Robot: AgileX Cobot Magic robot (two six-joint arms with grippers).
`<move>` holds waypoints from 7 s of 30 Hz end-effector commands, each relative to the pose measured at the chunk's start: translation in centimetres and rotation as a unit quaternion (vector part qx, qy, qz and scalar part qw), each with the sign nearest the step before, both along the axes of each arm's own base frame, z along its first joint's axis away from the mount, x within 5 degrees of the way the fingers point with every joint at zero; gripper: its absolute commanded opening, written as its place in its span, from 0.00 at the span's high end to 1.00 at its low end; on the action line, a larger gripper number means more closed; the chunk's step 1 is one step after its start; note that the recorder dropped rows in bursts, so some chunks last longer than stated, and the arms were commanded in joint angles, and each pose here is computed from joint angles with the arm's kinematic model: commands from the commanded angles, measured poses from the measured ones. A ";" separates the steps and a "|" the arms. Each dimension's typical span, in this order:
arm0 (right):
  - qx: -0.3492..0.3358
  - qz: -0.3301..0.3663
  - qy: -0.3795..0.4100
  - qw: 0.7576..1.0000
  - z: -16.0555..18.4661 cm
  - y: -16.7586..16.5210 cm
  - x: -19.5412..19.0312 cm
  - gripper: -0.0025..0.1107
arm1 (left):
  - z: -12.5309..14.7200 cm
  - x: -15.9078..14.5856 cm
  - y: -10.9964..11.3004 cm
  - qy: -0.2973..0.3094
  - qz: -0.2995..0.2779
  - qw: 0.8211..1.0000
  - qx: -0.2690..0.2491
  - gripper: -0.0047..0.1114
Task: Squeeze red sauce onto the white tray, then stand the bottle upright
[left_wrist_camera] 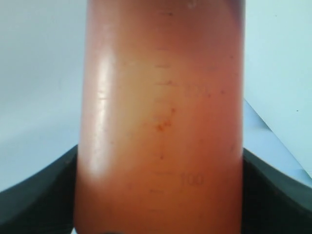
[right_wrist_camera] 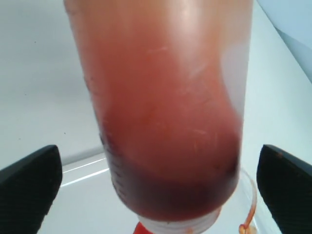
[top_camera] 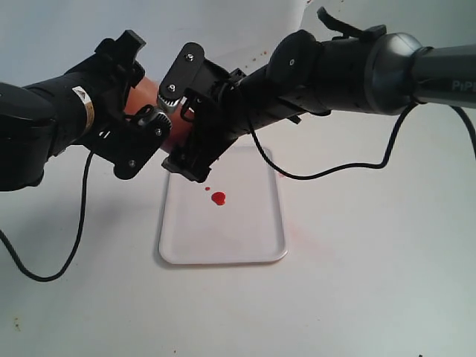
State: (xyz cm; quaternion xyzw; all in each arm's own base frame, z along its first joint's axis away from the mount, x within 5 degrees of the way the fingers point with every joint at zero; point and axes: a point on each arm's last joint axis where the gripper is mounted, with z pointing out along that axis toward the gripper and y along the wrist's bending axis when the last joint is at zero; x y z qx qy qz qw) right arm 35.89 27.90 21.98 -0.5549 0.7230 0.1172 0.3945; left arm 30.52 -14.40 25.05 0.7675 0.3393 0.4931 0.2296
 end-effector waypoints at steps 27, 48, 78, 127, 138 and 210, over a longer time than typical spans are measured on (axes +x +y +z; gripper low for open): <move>0.030 -0.021 0.011 0.999 0.1 0.4 0.1 0.95 | 0.4 0.0 0.1 -0.011 0.011 1.000 -0.005 0.96; -0.023 0.047 -0.030 0.998 5.8 -1.4 -2.6 0.05 | 0.4 0.0 0.7 -0.013 0.048 0.999 -0.011 0.96; 0.264 -0.197 0.020 0.944 9.4 -17.2 -10.2 0.05 | -2.4 -7.6 3.7 0.094 0.208 0.852 -0.471 0.96; 0.334 0.049 0.291 0.895 -7.0 -13.3 -12.3 0.05 | 3.8 -12.3 3.1 0.131 0.028 0.813 -0.566 0.96; 0.345 0.058 0.265 0.898 -5.4 -12.7 -10.2 0.05 | 3.7 -12.6 2.6 0.153 0.007 0.810 -0.567 0.96; 0.045 0.094 -0.104 0.989 5.4 -6.6 -7.5 0.11 | 4.8 -12.4 2.3 0.140 -0.020 0.821 -0.554 0.96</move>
